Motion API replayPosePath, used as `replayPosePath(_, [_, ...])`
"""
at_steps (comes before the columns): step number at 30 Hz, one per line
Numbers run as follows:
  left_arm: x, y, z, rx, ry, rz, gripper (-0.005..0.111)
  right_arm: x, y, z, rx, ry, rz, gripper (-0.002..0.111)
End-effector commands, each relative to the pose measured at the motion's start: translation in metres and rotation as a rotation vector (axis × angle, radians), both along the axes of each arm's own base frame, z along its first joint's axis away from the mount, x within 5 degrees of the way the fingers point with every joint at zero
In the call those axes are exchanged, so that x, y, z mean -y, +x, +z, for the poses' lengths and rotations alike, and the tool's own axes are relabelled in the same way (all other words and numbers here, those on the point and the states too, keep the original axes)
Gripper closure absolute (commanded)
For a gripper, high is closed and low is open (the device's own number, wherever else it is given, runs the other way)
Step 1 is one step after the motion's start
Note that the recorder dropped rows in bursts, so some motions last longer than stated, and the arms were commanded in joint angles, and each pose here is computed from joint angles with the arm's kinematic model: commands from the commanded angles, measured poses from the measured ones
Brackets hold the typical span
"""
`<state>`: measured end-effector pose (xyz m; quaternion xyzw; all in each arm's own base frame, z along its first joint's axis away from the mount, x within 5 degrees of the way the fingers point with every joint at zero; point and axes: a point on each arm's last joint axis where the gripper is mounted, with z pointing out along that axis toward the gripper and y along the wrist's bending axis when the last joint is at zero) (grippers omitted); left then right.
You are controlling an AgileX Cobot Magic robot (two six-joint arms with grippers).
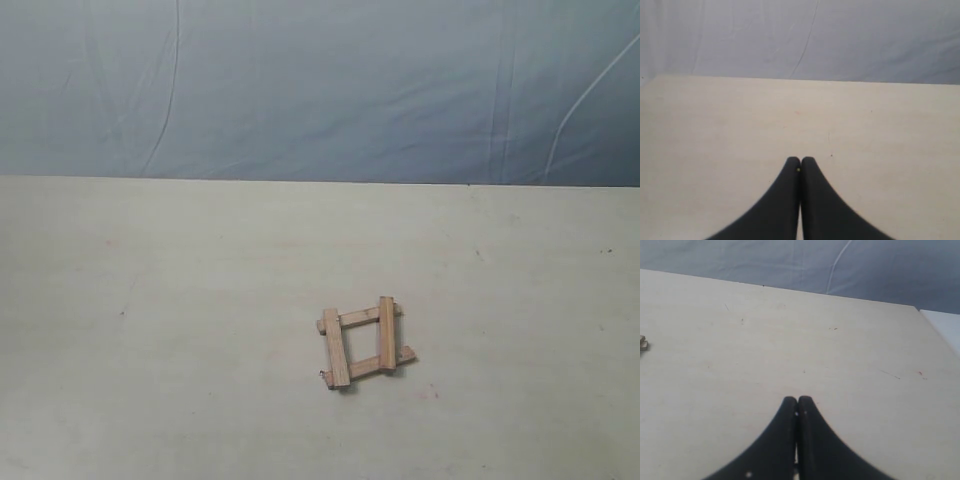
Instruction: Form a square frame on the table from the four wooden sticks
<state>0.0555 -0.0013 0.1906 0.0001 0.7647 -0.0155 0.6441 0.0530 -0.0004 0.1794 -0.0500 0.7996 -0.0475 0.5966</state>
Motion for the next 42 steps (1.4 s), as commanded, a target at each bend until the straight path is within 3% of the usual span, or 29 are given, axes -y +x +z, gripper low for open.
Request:
replayPosePath(1, [0.0002, -0.0019, -0.0077, -0.079, -0.008, 0.0, 0.107, 0.0003, -0.0001, 0.0006, 0.007, 0.0, -0.007, 0.109])
replayPosePath(16, [0.0002, -0.0019, -0.0077, -0.079, -0.007, 0.0, 0.107, 0.0003, -0.0001, 0.0006, 0.007, -0.001, -0.007, 0.109])
replayPosePath(22, [0.0002, -0.0019, -0.0077, -0.079, -0.007, 0.0, 0.107, -0.0035, 0.0001, 0.0013, 0.015, 0.117, 0.003, 0.109])
replayPosePath(42, [0.0002, -0.0019, -0.0077, -0.079, -0.007, 0.0, 0.107, -0.0038, 0.0001, 0.0014, 0.015, 0.129, 0.003, 0.109])
